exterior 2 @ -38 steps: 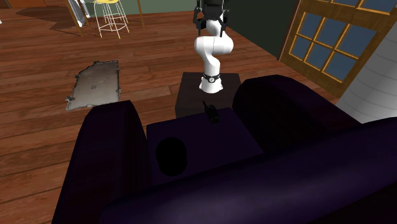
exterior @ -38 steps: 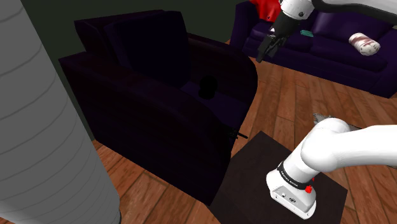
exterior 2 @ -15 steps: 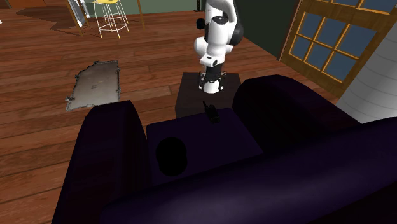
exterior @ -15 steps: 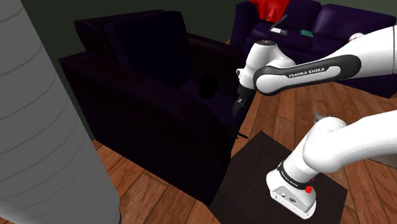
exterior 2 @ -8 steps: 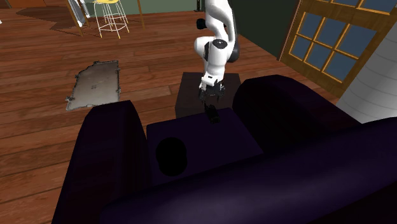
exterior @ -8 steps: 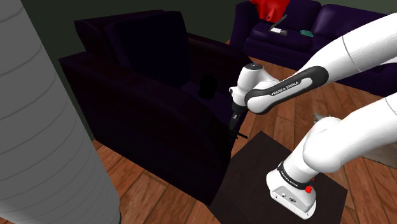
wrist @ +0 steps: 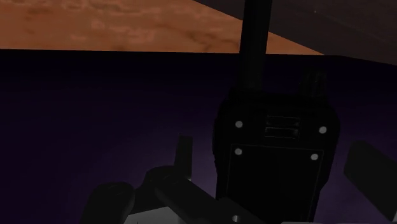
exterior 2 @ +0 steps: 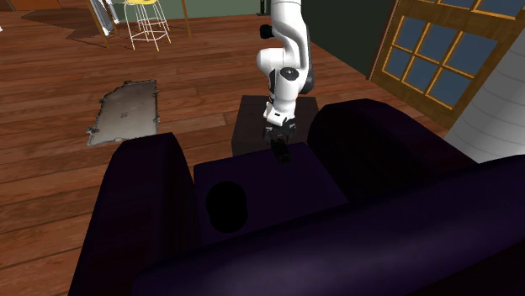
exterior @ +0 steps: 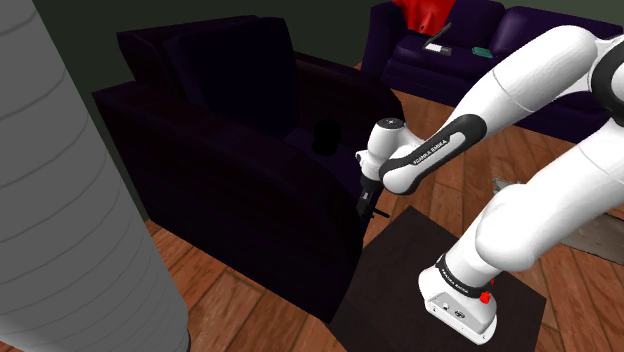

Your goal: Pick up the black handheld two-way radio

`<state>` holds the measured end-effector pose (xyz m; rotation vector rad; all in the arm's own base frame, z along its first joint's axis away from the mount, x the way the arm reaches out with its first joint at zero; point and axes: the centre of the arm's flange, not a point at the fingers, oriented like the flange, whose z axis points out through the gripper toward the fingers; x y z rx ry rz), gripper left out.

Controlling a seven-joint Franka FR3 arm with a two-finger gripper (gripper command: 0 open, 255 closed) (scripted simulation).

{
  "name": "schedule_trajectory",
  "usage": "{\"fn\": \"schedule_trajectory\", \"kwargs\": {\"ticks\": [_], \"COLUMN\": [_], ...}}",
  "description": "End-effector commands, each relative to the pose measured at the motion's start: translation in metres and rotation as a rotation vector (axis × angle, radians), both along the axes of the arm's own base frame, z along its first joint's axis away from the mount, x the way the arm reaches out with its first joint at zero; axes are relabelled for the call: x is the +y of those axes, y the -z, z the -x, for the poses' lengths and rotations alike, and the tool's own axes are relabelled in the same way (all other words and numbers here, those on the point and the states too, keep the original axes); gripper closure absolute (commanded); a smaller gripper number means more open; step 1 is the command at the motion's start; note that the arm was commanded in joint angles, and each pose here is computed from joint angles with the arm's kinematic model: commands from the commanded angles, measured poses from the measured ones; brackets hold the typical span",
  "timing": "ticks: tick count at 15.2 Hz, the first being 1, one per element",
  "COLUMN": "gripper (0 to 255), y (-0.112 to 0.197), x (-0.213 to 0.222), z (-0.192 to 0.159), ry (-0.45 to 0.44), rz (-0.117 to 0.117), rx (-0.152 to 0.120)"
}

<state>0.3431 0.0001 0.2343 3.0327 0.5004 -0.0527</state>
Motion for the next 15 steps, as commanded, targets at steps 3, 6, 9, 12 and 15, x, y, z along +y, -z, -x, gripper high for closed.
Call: {"fn": "schedule_trajectory", "kwargs": {"ticks": [3, 6, 9, 12, 15], "gripper": [255, 255, 255, 255, 255], "y": [0.008, 0.008, 0.008, 0.008, -0.008], "x": [0.000, 0.000, 0.000, 0.001, 0.001], "z": [0.000, 0.000, 0.000, 0.000, 0.000], "ry": [0.000, 0.000, 0.000, 0.000, 0.000], "rz": [0.000, 0.000, 0.000, 0.000, 0.000], "rx": [-0.001, -0.001, -0.001, -0.001, -0.001]}}
